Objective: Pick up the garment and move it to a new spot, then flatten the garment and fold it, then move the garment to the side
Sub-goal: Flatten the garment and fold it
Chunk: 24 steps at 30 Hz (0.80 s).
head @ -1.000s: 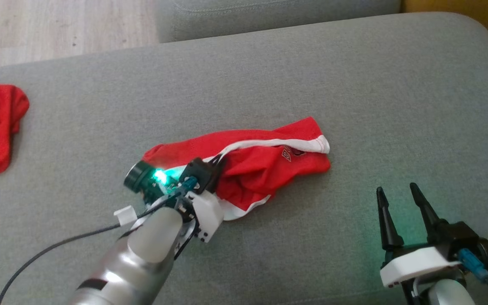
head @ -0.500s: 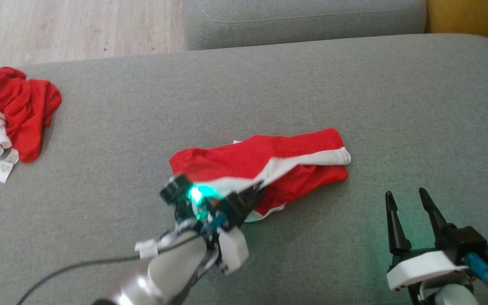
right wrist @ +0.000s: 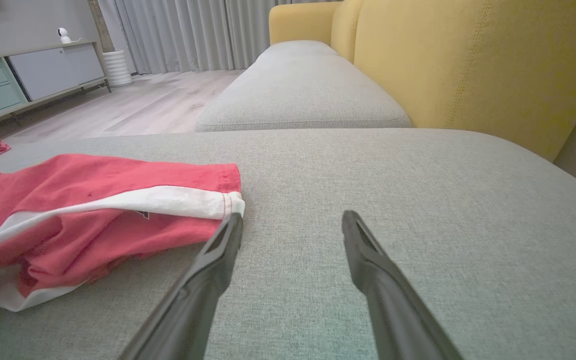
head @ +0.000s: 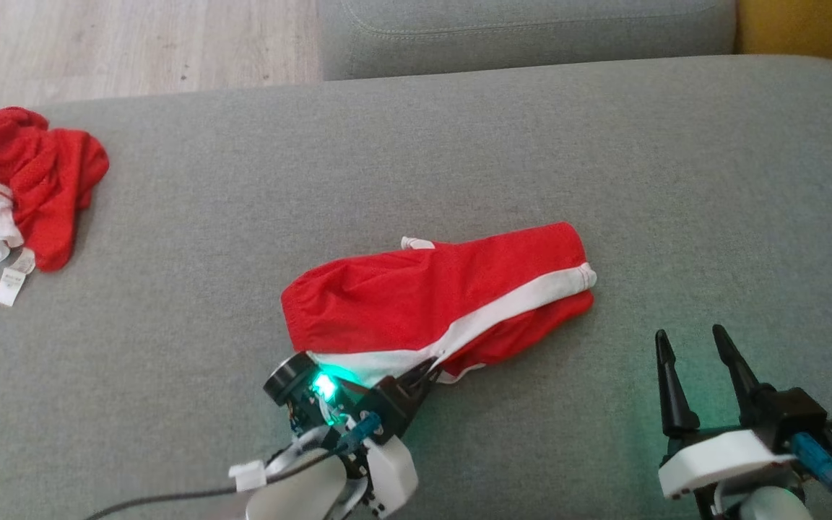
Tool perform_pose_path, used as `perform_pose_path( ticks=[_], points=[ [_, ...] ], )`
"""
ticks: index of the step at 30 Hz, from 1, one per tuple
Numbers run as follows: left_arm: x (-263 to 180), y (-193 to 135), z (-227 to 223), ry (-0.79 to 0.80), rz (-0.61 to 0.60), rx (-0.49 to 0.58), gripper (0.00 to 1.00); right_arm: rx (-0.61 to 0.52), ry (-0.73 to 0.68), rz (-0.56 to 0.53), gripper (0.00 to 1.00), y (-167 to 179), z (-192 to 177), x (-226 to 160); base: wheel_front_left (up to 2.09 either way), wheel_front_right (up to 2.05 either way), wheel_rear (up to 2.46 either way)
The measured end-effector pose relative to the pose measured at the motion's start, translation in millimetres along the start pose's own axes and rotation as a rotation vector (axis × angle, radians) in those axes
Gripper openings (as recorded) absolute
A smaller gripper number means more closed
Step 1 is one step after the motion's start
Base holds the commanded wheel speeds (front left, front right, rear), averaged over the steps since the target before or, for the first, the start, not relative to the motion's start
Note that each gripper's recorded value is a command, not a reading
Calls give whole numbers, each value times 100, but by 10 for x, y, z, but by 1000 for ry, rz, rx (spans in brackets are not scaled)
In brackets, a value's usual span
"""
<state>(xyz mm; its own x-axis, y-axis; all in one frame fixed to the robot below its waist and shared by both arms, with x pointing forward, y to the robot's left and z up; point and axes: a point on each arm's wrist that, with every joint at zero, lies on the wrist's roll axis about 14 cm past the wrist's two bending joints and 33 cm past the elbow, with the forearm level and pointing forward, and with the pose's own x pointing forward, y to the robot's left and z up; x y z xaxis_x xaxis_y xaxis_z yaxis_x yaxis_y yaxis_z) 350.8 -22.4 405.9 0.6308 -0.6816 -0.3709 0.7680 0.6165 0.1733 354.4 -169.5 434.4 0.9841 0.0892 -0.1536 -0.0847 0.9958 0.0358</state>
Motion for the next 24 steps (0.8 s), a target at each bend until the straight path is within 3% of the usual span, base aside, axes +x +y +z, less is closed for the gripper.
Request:
perform_pose_path(
  ticks=[1, 9, 17, 24],
  points=[
    [-10, -5, 3, -5, 5, -2, 99, 0, 1, 1, 100, 4, -3, 0, 0, 0, 0],
    [-139, -101, 47, -60, 44, -85, 100, -2, -10, 18, 100, 56, 36, 14, 0, 0, 0],
    [-373, 196, 360, -207, 227, -205, 100, -9, -52, 34, 100, 108, 170, 3, 0, 0, 0],
    [-712, 488, 180, -216, 400, -316, 100, -15, -76, 52, 100, 165, 242, -15, 0, 0, 0]
  ],
)
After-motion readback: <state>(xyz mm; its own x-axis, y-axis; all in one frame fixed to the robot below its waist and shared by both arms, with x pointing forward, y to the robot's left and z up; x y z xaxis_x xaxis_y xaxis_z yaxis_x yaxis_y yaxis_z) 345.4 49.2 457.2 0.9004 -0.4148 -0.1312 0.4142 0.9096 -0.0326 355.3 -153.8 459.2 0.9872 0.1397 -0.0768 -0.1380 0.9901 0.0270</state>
